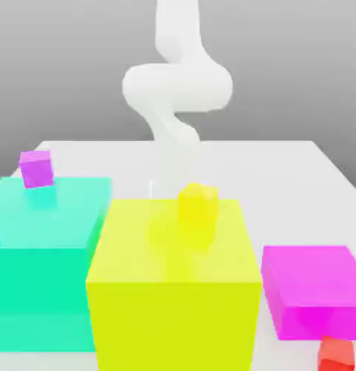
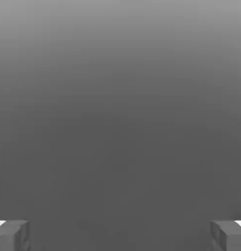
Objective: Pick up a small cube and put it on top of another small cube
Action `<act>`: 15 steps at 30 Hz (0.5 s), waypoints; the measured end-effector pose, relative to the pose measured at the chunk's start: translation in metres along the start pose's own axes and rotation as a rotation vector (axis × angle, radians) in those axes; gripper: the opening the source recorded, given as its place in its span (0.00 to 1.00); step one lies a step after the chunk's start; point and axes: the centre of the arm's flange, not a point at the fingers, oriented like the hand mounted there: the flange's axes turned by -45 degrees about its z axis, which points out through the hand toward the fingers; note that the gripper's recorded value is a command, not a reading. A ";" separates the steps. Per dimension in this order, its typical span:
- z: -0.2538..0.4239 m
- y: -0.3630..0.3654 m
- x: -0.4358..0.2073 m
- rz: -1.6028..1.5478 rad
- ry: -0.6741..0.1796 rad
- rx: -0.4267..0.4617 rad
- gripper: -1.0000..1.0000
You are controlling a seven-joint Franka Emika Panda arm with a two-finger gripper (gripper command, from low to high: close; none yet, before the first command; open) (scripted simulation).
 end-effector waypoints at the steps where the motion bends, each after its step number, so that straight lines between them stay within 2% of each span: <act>1: 0.018 -0.007 0.001 0.009 -0.028 -0.015 0.50; 8: 0.143 -0.083 -0.021 -0.019 -0.222 -0.068 0.50; 15: 0.248 -0.158 -0.081 -0.046 -0.416 -0.054 0.50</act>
